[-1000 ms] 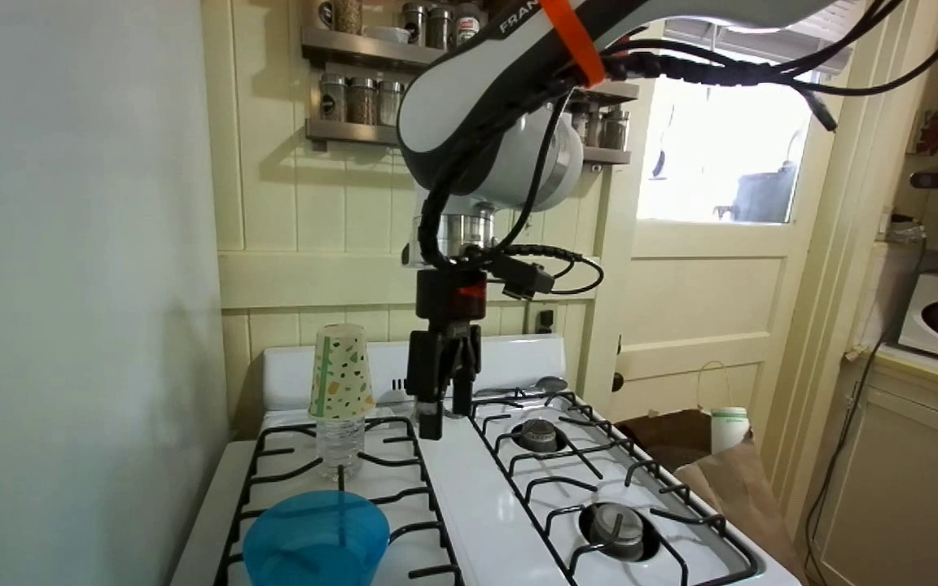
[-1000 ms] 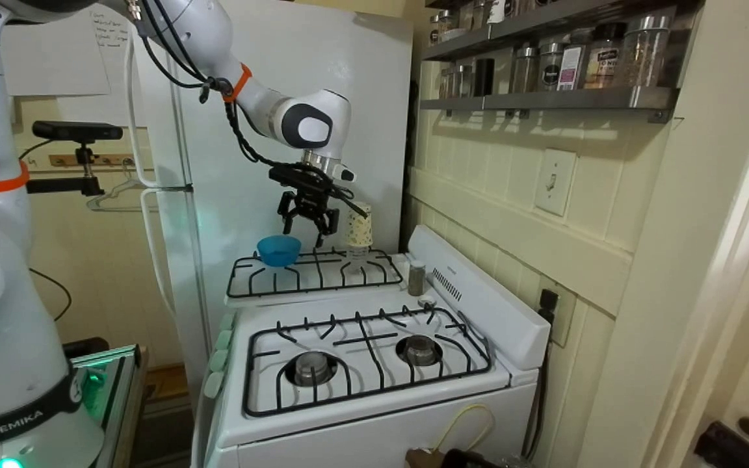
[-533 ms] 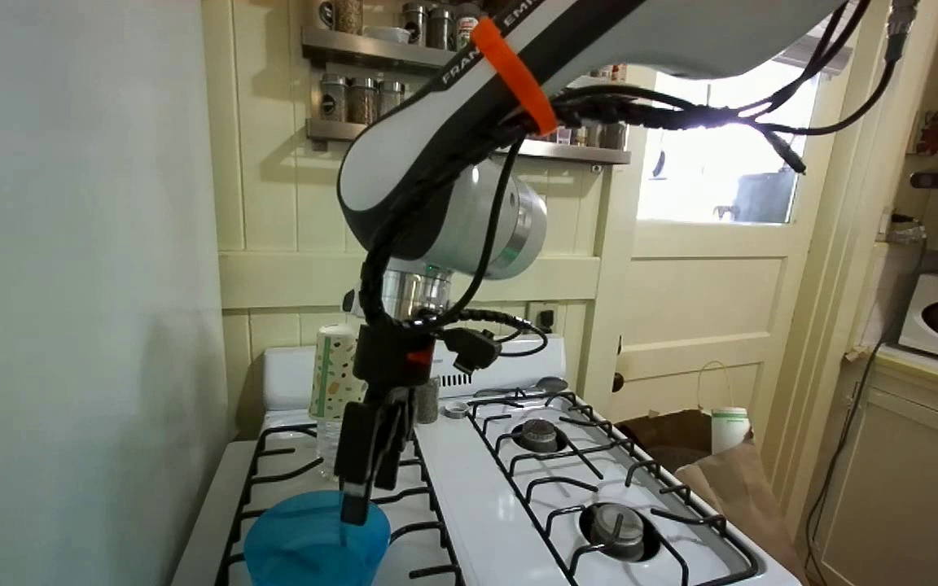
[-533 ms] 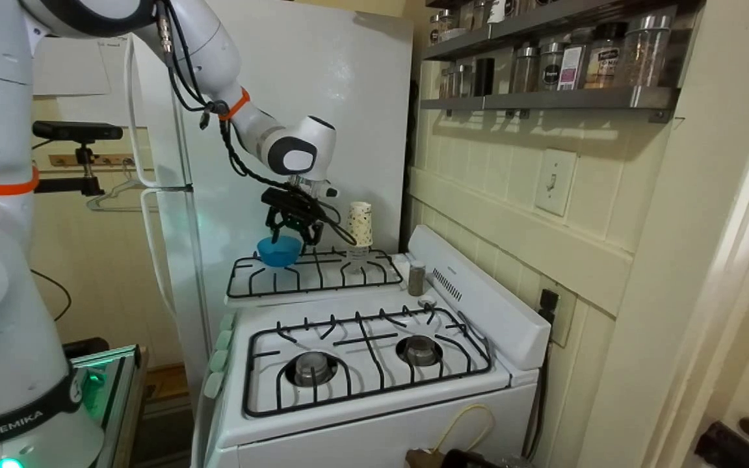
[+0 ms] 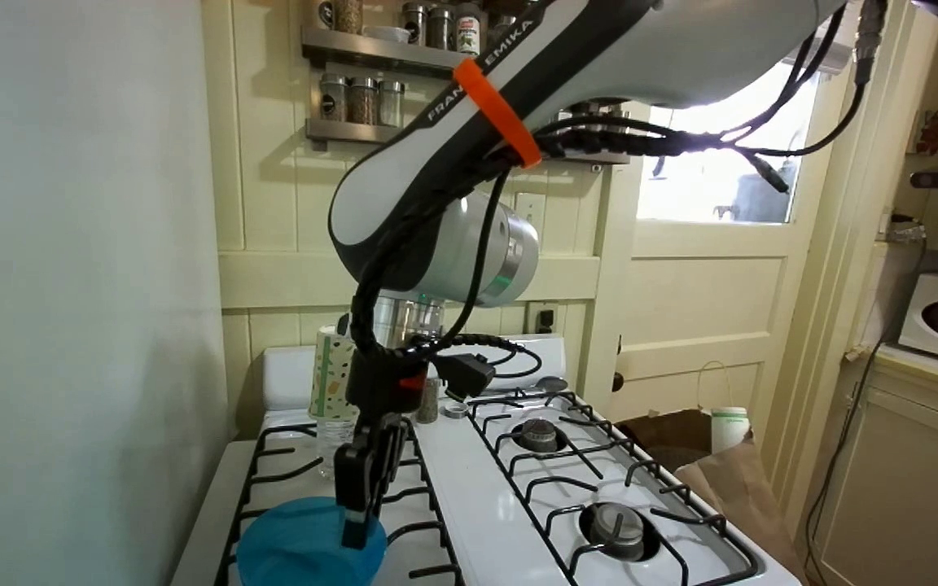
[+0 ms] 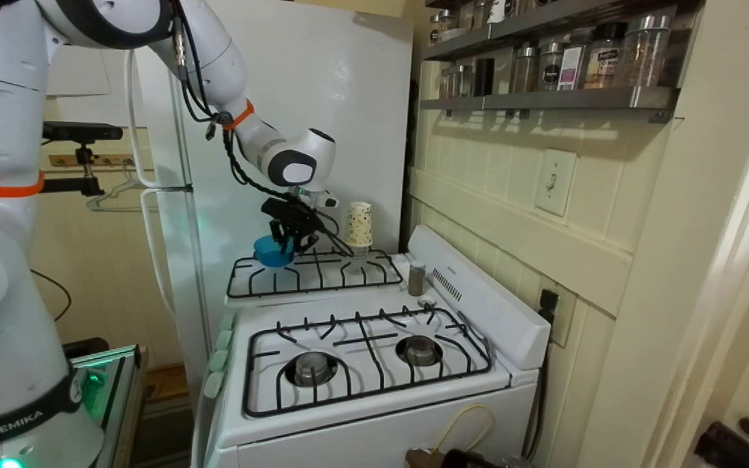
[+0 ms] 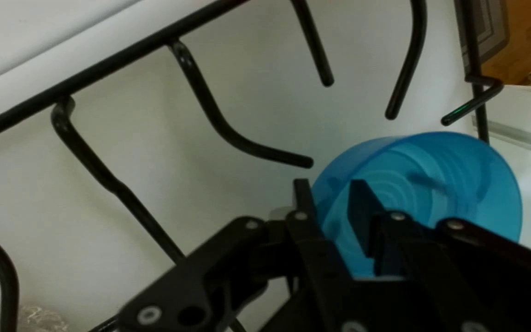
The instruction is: Put the blue bowl on top of the cream cup
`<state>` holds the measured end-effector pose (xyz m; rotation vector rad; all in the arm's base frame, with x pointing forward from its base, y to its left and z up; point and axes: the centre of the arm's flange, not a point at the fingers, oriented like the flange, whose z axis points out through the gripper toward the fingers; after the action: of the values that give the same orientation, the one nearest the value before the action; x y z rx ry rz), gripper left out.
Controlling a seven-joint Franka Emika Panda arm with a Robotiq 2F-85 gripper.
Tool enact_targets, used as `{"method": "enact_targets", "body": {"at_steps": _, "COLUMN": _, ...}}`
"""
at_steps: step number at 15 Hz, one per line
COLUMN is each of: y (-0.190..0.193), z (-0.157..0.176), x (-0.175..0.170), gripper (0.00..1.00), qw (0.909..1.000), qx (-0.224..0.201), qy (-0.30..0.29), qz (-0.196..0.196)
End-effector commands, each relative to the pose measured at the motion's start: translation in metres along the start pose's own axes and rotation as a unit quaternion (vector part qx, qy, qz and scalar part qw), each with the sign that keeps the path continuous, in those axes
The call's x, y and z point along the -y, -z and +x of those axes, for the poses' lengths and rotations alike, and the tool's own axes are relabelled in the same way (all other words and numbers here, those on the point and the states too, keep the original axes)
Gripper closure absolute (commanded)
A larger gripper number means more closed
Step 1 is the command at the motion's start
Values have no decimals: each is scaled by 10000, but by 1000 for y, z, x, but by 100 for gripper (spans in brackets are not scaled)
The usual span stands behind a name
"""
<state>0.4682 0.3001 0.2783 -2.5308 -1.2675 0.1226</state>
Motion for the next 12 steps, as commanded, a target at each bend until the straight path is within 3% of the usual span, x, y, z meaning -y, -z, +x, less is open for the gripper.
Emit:
{"method": "enact_targets", "body": {"at_steps": 1, "y": 14, "z": -9, "x": 12, "gripper": 100, "qw": 9994, "qx": -114, "qy": -151, "qz": -278}}
{"method": "enact_targets", "body": {"at_steps": 6, "y": 60, "z": -30, "x": 36, "gripper": 99, "qw": 9955, "qx": -460, "qy": -278, "qz": -783}}
{"method": "enact_targets", "body": {"at_steps": 10, "y": 107, "z": -46, "x": 49, "gripper": 99, "qw": 9844, "qx": -1042, "qy": -580, "qz": -1292}}
{"method": "enact_targets", "body": {"at_steps": 12, "y": 147, "z": -50, "x": 44, "gripper": 99, "qw": 9818, "qx": -1079, "qy": -906, "qz": -1272}}
